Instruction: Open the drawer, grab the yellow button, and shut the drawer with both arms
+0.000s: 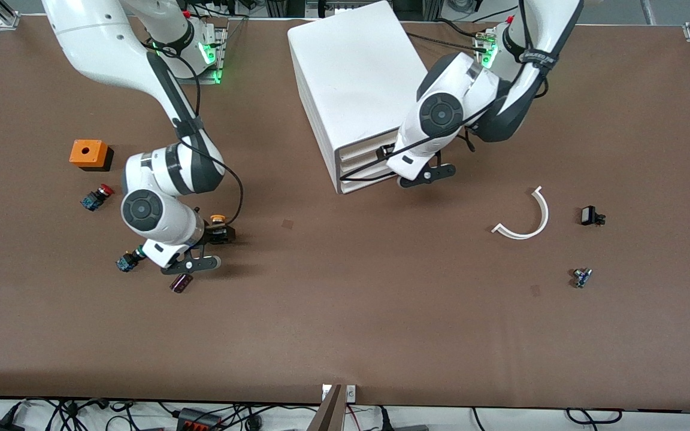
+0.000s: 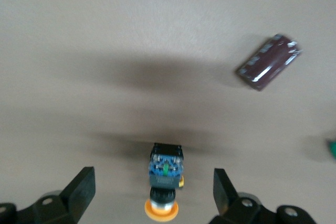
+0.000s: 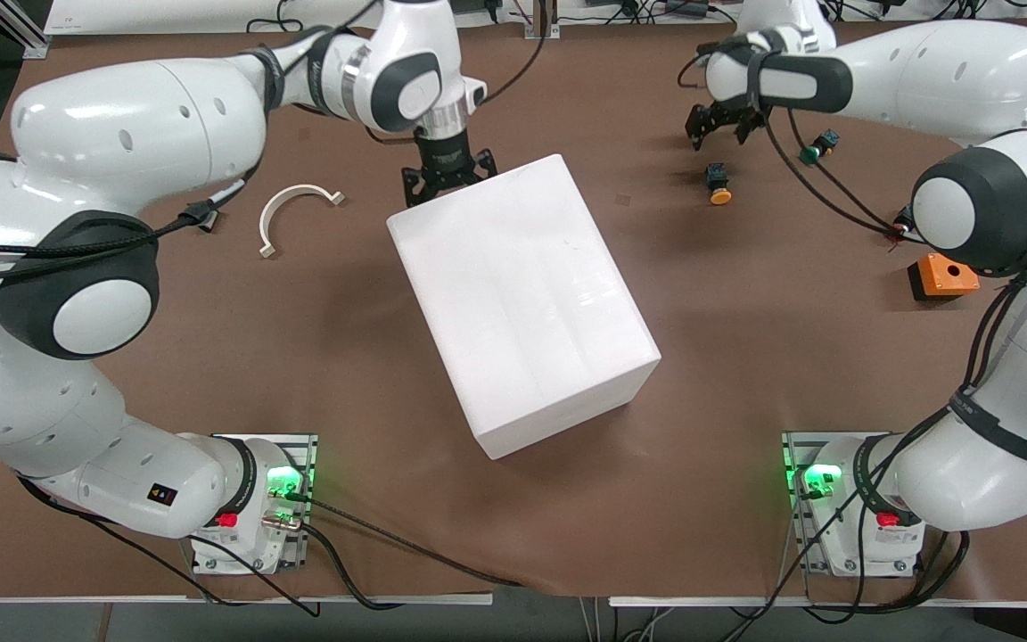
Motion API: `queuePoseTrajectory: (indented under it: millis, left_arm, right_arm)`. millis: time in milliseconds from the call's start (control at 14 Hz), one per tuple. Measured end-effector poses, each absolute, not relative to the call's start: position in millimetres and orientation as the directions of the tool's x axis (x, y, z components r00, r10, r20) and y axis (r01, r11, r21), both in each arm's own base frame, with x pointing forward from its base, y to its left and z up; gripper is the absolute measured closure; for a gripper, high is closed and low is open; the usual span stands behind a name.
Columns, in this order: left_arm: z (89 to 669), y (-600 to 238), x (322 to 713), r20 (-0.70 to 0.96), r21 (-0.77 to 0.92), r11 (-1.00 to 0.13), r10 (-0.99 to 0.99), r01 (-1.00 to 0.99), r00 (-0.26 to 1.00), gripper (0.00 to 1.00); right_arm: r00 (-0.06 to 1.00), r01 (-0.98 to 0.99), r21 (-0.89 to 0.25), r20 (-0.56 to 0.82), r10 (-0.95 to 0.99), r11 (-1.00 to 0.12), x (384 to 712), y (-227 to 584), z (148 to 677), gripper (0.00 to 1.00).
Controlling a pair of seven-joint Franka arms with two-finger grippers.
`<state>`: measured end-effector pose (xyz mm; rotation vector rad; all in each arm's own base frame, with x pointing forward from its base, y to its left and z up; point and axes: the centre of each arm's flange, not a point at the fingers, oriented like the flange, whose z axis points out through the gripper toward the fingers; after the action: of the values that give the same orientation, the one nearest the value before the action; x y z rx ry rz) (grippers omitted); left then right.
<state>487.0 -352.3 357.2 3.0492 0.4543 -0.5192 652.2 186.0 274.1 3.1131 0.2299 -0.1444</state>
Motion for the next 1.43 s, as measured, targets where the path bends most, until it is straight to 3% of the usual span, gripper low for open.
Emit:
queuePoseTrajectory:
  millis: [357,786,1071,1429]
  left_arm:
    - [391.8,-222.4,571.1,-0.222,-0.017,-0.990,0.139,0.139,0.965,0.00]
    - [425.9,-68.0,620.3,-0.167,-0.064,-0.992,-0.097,-0.109,0.981,0.00]
    - [493.7,-22.4,623.2,-0.153,-0.062,-0.987,-0.136,-0.147,0.979,0.00]
    - [587.3,-13.4,569.3,-0.030,-0.051,-0.985,-0.161,-0.163,0.986,0.00]
  right_arm:
    - [0.994,0.103,0.022,-0.045,0.102,-0.994,675.9,161.3,401.9,0.00]
    - [1.000,0.009,0.034,-0.015,0.009,-0.999,674.6,97.0,512.1,0.00]
    - [0.999,-0.049,0.022,0.013,-0.048,-0.999,673.3,58.3,535.7,0.00]
    - [0.987,-0.155,-0.009,0.050,-0.155,-0.988,664.5,-19.0,565.7,0.00]
